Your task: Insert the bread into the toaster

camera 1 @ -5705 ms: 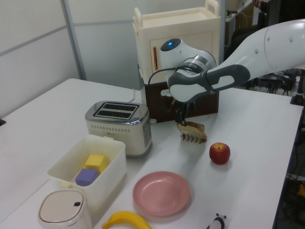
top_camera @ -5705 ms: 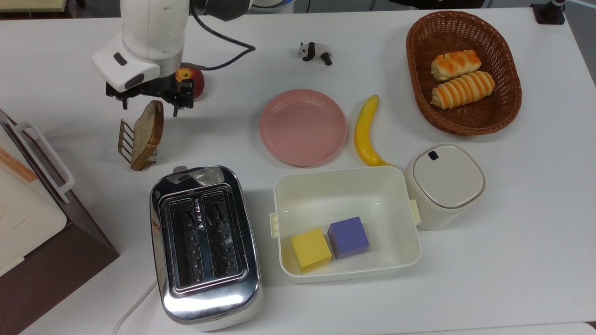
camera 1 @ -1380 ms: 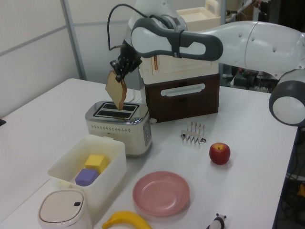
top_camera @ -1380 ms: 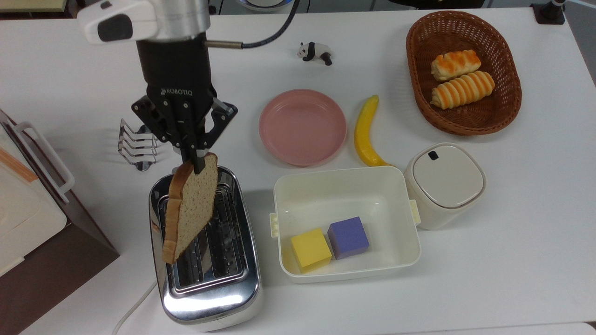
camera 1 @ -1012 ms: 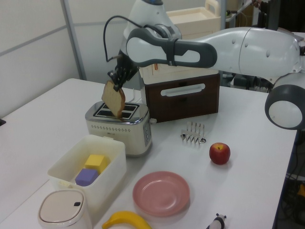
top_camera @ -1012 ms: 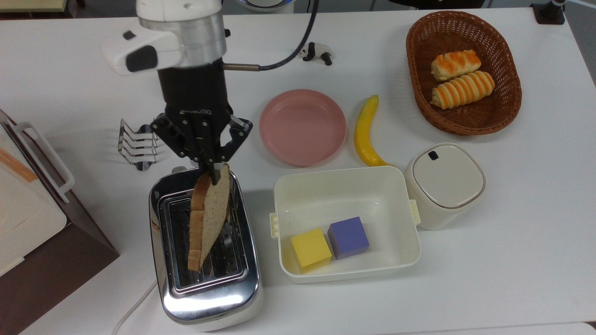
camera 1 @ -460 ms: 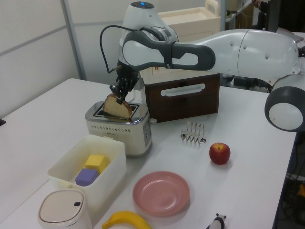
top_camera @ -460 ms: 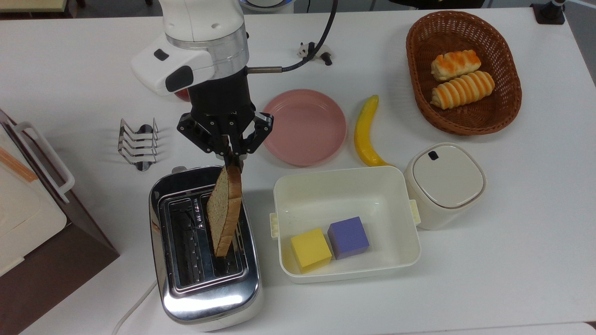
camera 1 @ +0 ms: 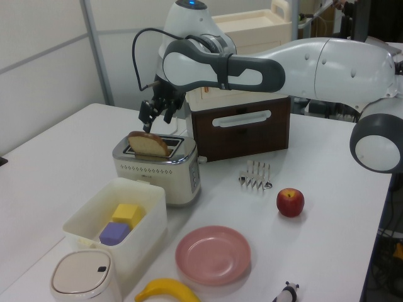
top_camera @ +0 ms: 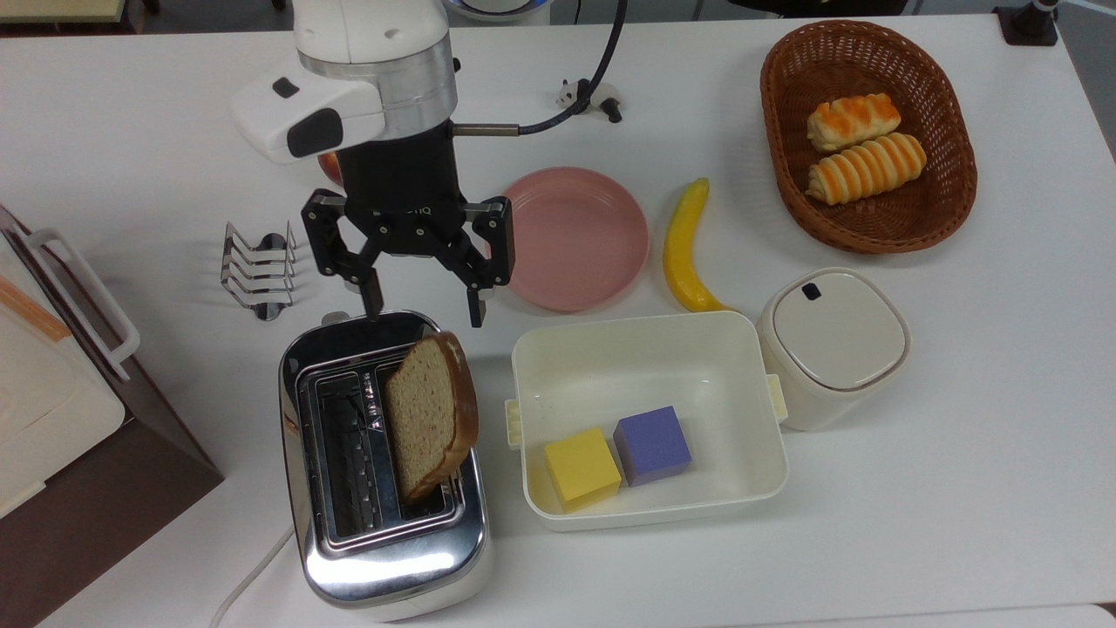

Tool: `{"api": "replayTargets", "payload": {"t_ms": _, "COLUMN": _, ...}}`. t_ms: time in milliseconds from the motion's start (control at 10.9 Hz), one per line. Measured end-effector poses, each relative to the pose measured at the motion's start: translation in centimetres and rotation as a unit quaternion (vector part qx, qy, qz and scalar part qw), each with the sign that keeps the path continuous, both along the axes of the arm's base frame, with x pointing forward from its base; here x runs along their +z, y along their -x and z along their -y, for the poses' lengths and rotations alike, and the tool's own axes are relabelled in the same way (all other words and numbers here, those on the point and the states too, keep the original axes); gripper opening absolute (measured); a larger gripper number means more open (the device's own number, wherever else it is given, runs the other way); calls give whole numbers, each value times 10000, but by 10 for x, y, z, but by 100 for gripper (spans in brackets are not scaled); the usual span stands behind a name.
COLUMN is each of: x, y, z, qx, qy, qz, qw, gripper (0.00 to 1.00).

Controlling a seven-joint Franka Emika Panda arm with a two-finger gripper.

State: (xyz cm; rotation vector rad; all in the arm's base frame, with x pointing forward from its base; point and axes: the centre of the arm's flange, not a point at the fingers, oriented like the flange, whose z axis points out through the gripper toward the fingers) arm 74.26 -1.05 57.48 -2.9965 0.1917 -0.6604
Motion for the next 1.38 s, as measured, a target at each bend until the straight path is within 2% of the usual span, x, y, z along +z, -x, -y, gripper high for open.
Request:
{"api": "replayTargets", "payload": {"t_ms": 92, "x": 2, "y": 0, "z": 1, "qx": -61, "qy": -17, "qz": 57, "qw": 10000, "gripper": 100}}
{"api": "replayTargets", "payload": {"t_ms": 644, "x": 11, "y": 0, "z": 16, "qx": -339, "qy": -51, "qz": 235, "qw": 9991, "gripper": 100}}
{"api": "replayTargets", "payload": {"t_ms": 828, "x": 4, "y": -1, "z": 7, "qx": -236, "qy": 192, "qz": 150, "qw": 9994, "gripper": 100}}
{"api": "replayTargets", "payload": {"t_ms": 1012, "x": -15, "y": -2, "z": -22, "qx": 1, "qy": 478, "qz": -67, "qw": 9988, "gripper": 100}}
{"api": "replayTargets", "payload": {"t_ms": 1196, "x": -32, "y": -2, "z": -45, "qx": 176, "qy": 565, "qz": -212, "qw": 9980, "gripper": 100}}
{"api": "replayTargets", "payload": {"t_ms": 1380, "x": -50, "y": -6, "z": -49, "qx": 217, "qy": 692, "qz": -304, "qw": 9969, "gripper": 100}}
